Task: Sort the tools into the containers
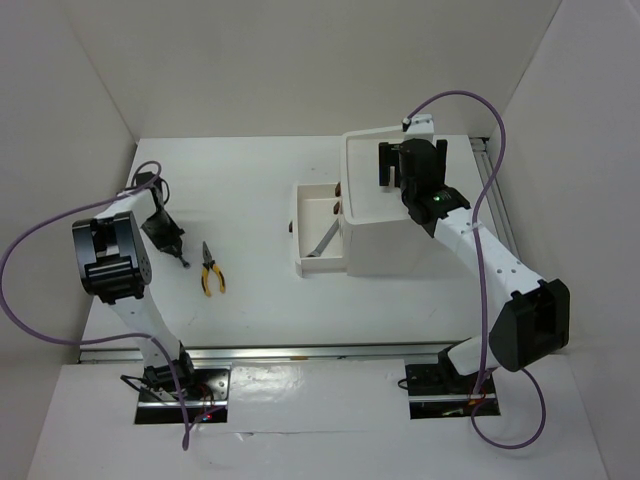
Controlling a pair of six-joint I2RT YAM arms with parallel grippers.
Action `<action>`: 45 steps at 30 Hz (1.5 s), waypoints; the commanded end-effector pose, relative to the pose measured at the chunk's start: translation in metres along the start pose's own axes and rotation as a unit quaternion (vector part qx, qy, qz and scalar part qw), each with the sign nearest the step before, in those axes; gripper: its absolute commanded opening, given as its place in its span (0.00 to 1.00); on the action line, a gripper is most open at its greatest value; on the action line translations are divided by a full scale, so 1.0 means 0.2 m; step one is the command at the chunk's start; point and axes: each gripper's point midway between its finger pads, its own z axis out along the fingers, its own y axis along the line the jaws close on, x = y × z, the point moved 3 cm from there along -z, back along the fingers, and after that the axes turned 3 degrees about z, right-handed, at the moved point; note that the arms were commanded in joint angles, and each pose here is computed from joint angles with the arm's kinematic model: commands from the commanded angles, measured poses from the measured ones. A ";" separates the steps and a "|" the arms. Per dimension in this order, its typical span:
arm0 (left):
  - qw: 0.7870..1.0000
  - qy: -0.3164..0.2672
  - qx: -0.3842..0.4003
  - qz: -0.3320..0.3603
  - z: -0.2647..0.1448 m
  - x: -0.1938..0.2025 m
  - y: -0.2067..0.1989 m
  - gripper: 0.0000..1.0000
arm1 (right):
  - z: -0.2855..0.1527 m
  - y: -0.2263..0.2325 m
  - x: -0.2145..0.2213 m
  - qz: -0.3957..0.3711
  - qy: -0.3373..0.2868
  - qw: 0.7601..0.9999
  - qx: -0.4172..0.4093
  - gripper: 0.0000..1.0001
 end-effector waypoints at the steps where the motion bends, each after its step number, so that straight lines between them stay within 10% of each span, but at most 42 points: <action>1: 0.997 0.067 -0.045 0.022 0.17 0.15 0.09 0.05 | -0.13 0.34 0.57 -0.034 0.201 0.967 -0.154 1.00; 9: 0.999 0.012 -0.041 -0.018 0.01 0.03 0.10 0.00 | -0.15 0.33 0.57 -0.034 0.201 0.967 -0.154 1.00; 16: 0.939 -0.215 0.265 0.047 -0.86 -0.09 -0.33 0.00 | -0.14 0.32 0.56 -0.035 0.199 0.968 -0.149 1.00; 26: 0.807 -0.147 0.533 0.206 -1.11 0.37 -1.15 0.00 | -0.13 0.34 0.58 -0.042 0.207 0.967 -0.145 1.00; 35: 0.796 -0.091 0.536 0.267 -1.03 0.64 -1.62 0.00 | -0.11 0.34 0.62 -0.054 0.219 0.964 -0.139 1.00; 37: 0.803 -0.073 0.526 0.271 -0.97 0.68 -1.65 0.29 | -0.10 0.34 0.64 -0.055 0.223 0.963 -0.138 1.00; 39: 0.813 -0.071 0.509 0.273 -0.91 0.69 -1.65 0.82 | -0.10 0.34 0.64 -0.060 0.222 0.963 -0.139 1.00; 41: 0.828 -0.073 0.490 0.262 -0.84 0.67 -1.60 0.96 | -0.10 0.34 0.65 -0.061 0.228 0.961 -0.142 1.00; 45: 0.870 -0.127 0.424 0.217 -0.79 0.50 -1.41 0.91 | -0.09 0.34 0.66 -0.064 0.231 0.961 -0.137 1.00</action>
